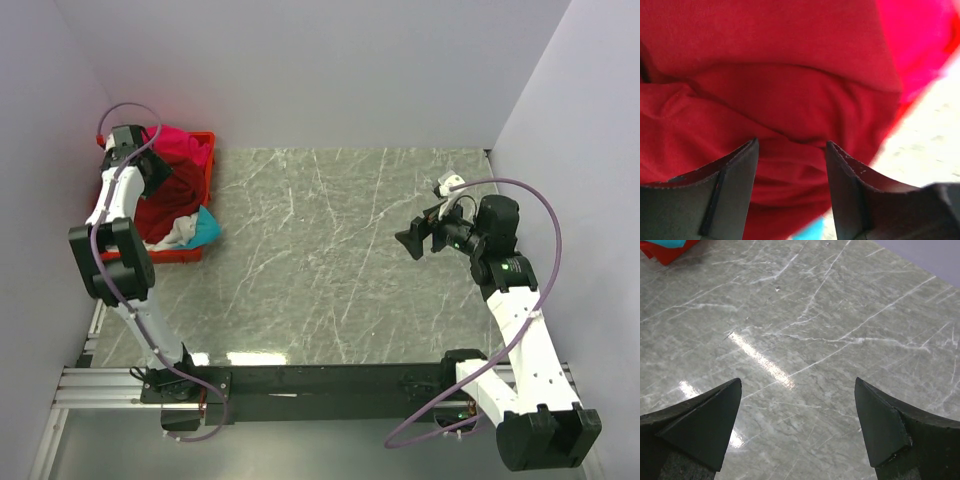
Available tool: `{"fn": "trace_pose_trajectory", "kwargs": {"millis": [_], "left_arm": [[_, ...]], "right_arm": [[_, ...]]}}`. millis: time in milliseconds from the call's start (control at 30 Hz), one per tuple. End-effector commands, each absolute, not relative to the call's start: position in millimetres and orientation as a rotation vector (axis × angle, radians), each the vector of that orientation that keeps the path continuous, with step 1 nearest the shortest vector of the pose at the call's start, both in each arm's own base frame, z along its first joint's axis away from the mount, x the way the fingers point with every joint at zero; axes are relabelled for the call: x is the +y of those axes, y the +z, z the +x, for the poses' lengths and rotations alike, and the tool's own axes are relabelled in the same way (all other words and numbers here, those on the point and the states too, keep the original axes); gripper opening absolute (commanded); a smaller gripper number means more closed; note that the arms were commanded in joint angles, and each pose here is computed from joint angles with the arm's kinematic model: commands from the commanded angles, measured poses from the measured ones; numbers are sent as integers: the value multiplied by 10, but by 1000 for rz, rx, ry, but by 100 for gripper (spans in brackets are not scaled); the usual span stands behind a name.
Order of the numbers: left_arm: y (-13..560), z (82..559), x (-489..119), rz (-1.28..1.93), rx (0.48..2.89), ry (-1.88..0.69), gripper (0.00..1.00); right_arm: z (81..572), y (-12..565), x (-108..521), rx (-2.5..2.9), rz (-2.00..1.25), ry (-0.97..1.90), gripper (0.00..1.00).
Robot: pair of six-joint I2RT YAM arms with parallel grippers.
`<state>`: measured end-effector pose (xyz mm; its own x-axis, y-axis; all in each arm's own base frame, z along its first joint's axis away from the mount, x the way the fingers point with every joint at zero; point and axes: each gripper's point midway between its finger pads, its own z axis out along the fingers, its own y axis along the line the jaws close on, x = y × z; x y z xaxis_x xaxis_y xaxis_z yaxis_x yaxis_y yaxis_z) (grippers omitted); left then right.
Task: Fold and stack the t-shirts
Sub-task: Grab the tshirt from the pile
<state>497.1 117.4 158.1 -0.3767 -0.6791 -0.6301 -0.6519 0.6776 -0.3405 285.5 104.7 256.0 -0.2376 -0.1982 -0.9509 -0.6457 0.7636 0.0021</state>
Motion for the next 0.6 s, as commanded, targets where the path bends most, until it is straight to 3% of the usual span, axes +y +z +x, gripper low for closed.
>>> {"fn": "trace_pose_trajectory", "kwargs": {"millis": [0,100,133,233,367,567], "left_arm": [[1537,4904,1330,-1071,2140,74,61],[1470,4927,1379,-1074,2130,102,57],[1507,4957,1395,-1072,2121,105,45],[1588,5011,1384,-1066,2121,92,22],[2062,5030,1334,-997,2031,91,4],[2980,4866,1266,-904,1847,36,0]], "right_arm": [[2829,2648,1052,1756,-668,463,100],[2831,2638,1054,1759,-670,465,100],[2832,2631,1051,1760,-670,463,100],[2843,2627,1038,1762,-665,454,100],[2848,2615,1040,1765,-666,457,100],[2864,2590,1030,1774,-665,451,100]]}}
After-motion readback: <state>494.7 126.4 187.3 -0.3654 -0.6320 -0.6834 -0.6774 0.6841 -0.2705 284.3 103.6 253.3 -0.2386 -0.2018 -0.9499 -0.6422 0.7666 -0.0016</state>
